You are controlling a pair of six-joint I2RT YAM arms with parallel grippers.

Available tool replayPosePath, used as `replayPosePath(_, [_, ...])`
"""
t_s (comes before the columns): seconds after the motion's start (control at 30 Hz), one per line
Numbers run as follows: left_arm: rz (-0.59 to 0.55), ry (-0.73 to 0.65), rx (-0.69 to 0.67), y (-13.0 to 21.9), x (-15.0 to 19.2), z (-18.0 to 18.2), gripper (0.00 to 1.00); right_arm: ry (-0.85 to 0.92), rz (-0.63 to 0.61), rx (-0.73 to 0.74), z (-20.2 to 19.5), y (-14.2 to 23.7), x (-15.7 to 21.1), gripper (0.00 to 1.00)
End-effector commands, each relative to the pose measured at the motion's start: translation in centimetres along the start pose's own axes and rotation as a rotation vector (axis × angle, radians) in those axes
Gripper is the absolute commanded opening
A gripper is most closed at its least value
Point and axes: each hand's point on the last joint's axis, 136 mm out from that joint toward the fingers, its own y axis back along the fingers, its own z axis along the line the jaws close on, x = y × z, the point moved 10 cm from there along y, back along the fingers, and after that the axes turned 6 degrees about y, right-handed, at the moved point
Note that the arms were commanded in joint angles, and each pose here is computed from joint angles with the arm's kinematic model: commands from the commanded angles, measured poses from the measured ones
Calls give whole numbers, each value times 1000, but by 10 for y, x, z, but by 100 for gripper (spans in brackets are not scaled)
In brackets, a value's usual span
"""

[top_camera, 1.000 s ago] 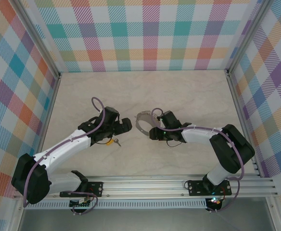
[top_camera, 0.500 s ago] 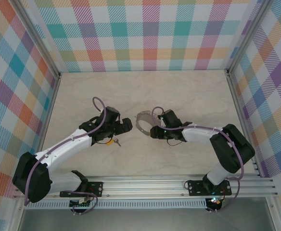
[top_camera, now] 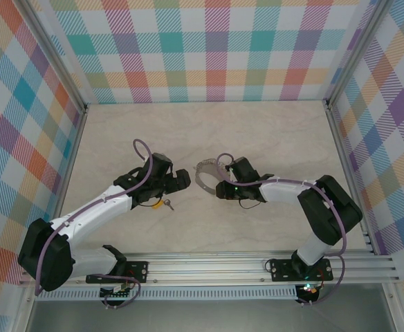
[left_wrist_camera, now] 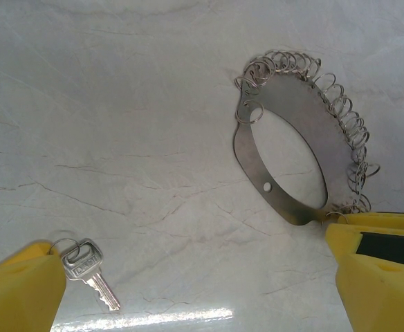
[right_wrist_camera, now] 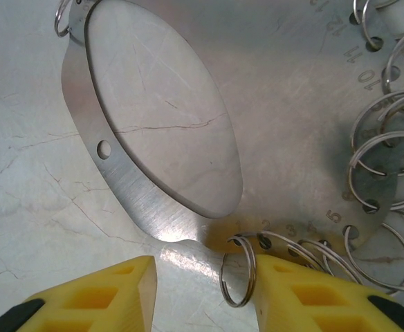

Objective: Put the keys on the keyring

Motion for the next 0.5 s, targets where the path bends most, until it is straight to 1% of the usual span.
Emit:
replayPosePath(0.0, [-11,-27,13,1,-1,-7,100,14,-11,-9,0,-1,-3,40])
replayPosePath(0.13, [-10,-28,14,1,-1,-7,100,11,-7,-4,-1,-1,-1,37])
replayPosePath(0.47, [-14,-28,3,0,-2,-7,100,6,5,25,-6,-1,3,21])
